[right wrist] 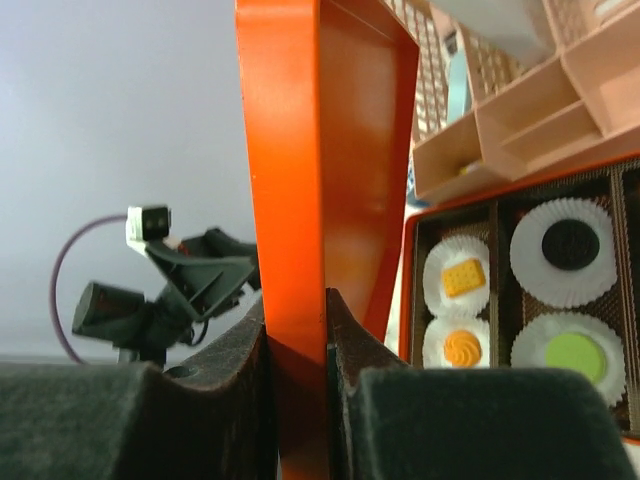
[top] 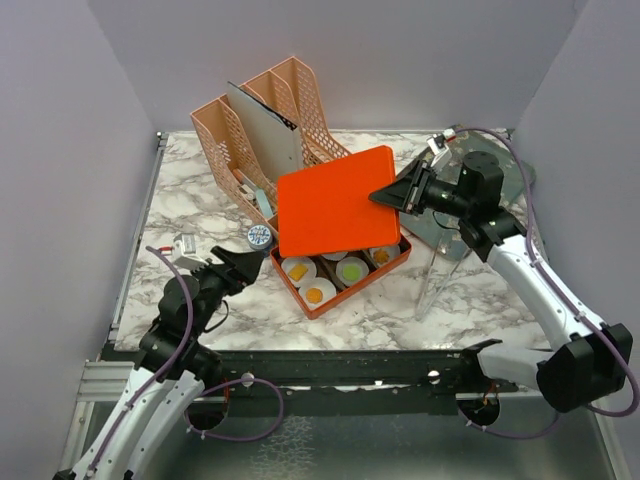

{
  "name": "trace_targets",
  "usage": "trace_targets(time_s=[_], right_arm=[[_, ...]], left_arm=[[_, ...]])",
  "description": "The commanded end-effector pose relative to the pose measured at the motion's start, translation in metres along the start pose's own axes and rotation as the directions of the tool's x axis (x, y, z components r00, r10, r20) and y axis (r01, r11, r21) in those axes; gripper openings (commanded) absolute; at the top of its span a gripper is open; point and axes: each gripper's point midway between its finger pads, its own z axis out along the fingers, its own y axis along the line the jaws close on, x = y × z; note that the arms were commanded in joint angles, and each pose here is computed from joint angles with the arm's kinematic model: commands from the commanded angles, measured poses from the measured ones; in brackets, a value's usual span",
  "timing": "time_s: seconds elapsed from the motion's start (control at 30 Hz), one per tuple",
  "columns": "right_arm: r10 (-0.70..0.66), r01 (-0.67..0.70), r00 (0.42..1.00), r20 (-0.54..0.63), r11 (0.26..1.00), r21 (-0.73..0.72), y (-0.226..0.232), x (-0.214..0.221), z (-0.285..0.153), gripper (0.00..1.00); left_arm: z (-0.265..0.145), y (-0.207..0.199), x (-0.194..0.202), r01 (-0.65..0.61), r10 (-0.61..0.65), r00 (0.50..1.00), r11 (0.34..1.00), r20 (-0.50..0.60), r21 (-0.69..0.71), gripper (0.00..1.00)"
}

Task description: Pack the cookies

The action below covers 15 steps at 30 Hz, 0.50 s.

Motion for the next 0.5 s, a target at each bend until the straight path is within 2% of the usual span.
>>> trace_targets(time_s=[0.0,0.27,0.47], right_arm=[[-0.09,0.057,0.982,-0.165,0.979,-0.197,0.027,0.021,-0.012,0.0],[-0.14,0.058,0.956,-0.256,0.951,-0.303,0.018,0.034,-0.018,0.0],[-0.127,0.019,0.936,-0.328,0.95,-0.312,-0.011,0.051,-0.013,0.0]], left_arm=[[0.001,-0.001,0.019,-0.024,0.022,0.992,1.0,-0.124,-0.015,0.74],[0.004,0.008,0.03,0.022,-0.03,0.987,0.998,-0.156,-0.054,0.74],[0.005,0.024,0.046,0.044,-0.063,0.978,0.994,-0.198,-0.099,0.74]])
